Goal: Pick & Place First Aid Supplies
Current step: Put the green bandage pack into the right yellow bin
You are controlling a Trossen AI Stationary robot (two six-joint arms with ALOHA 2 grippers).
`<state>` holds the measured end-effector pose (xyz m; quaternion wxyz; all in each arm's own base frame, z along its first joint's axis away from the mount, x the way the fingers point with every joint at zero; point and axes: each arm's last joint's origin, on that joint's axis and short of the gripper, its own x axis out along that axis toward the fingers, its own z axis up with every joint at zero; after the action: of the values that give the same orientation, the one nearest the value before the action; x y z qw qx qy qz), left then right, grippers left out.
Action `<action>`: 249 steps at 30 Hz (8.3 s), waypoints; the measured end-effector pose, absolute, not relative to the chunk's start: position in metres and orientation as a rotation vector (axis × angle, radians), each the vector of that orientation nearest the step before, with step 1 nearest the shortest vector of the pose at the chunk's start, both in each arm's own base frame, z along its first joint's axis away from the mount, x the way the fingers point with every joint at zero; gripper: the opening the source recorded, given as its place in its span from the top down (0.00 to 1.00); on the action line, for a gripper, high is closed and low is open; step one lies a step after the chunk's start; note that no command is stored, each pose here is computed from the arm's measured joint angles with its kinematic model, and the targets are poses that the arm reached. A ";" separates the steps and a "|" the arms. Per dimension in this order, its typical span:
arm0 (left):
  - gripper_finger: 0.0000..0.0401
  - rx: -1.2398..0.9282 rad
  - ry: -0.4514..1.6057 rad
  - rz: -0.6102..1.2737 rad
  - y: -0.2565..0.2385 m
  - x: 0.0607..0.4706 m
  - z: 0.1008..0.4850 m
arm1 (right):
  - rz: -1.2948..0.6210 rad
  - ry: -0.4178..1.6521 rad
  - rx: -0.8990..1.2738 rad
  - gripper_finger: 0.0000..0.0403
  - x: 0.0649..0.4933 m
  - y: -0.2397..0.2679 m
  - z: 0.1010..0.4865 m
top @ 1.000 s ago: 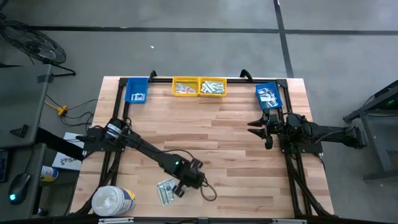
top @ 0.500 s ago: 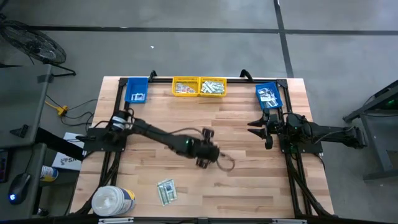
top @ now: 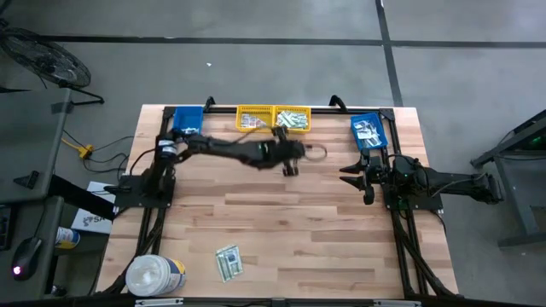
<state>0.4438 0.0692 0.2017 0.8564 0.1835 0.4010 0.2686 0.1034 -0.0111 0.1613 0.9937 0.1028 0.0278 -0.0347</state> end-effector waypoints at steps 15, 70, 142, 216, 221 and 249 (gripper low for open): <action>1.00 -0.161 0.517 0.701 0.203 0.406 0.239 | -0.070 0.056 0.206 0.68 0.103 -0.011 0.161; 0.76 -0.506 0.458 0.677 0.254 0.384 0.220 | -0.069 0.055 0.206 0.68 0.103 -0.011 0.161; 0.76 -0.243 1.254 0.014 -0.158 0.227 0.193 | -0.070 0.062 0.207 0.68 0.104 -0.011 0.161; 0.74 -0.304 1.386 0.401 -0.181 0.198 0.119 | -0.070 0.062 0.207 0.68 0.104 -0.011 0.161; 0.64 -0.317 1.383 0.392 -0.182 0.199 0.119 | -0.070 0.061 0.207 0.68 0.104 -0.011 0.161; 0.99 -0.379 1.374 0.499 -0.180 0.197 0.126 | -0.070 0.061 0.207 0.68 0.104 -0.011 0.161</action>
<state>0.1974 -0.1803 0.1257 0.7283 -0.1719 0.6235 0.2264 0.1038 -0.0111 0.1608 0.9936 0.1031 0.0306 -0.0350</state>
